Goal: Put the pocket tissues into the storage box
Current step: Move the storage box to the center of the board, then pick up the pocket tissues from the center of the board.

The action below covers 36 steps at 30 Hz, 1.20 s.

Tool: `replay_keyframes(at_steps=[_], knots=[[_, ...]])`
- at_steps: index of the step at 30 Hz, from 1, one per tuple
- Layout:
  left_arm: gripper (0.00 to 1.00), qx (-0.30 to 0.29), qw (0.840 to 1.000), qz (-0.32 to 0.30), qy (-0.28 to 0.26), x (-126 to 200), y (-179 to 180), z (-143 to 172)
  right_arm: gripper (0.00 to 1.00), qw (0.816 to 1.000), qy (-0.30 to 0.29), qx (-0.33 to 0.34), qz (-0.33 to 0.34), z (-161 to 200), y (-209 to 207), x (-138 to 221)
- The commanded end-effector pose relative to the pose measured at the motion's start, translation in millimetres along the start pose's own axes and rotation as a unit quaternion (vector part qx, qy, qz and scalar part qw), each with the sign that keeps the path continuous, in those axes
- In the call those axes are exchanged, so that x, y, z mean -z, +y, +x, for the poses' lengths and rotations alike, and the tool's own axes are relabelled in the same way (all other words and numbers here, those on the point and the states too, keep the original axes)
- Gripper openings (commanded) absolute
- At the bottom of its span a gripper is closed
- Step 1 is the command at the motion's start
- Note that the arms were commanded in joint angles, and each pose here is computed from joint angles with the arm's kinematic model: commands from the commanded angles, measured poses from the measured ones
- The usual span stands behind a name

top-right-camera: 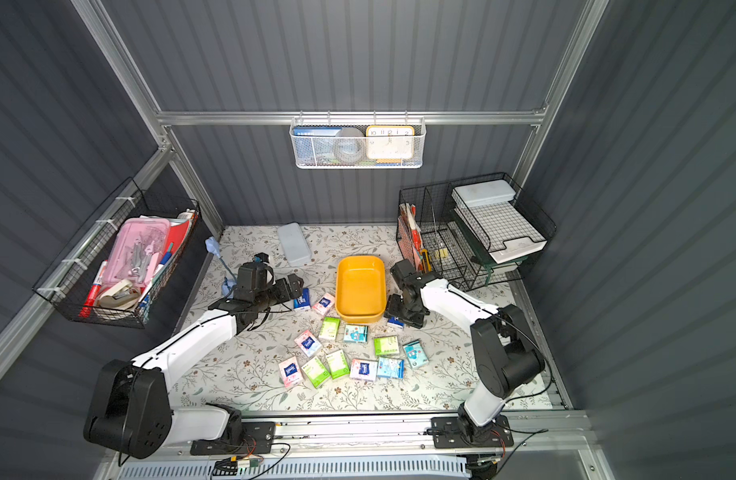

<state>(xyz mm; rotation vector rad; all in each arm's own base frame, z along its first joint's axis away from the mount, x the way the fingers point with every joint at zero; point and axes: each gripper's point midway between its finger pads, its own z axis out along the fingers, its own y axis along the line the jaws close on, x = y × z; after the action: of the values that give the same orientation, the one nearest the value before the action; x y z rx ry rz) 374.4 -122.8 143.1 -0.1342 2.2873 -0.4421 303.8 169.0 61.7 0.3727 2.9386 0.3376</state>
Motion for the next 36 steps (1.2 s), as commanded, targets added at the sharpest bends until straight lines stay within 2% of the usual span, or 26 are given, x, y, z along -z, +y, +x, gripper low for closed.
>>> replay_keyframes(at_steps=[1,6,13,21,25,28,36], knots=[[0.99,-0.006,1.0,0.0,-0.005,8,-3,-4,0.72,0.999,-0.019,0.02,0.02,-14,0,-3],[0.99,-0.005,1.0,-0.001,0.0,8,-2,-2,0.72,0.999,-0.019,0.028,0.028,-22,5,-14],[0.99,-0.005,1.0,-0.004,-0.001,9,-1,-2,0.71,0.996,-0.014,0.034,0.081,-30,-7,-27],[0.99,-0.005,1.0,-0.007,0.0,8,0,-2,0.64,0.995,-0.003,0.04,0.096,-31,-9,-39],[0.99,-0.005,1.0,-0.009,0.001,7,0,-2,0.54,0.994,-0.003,0.042,0.102,-31,-11,-37],[0.99,-0.004,1.0,-0.011,0.004,6,1,-1,0.47,0.994,-0.006,0.044,0.1,-31,-10,-31],[0.99,0.002,1.0,-0.01,0.02,1,2,7,0.47,0.992,-0.048,0.065,0.094,-40,-6,18]])
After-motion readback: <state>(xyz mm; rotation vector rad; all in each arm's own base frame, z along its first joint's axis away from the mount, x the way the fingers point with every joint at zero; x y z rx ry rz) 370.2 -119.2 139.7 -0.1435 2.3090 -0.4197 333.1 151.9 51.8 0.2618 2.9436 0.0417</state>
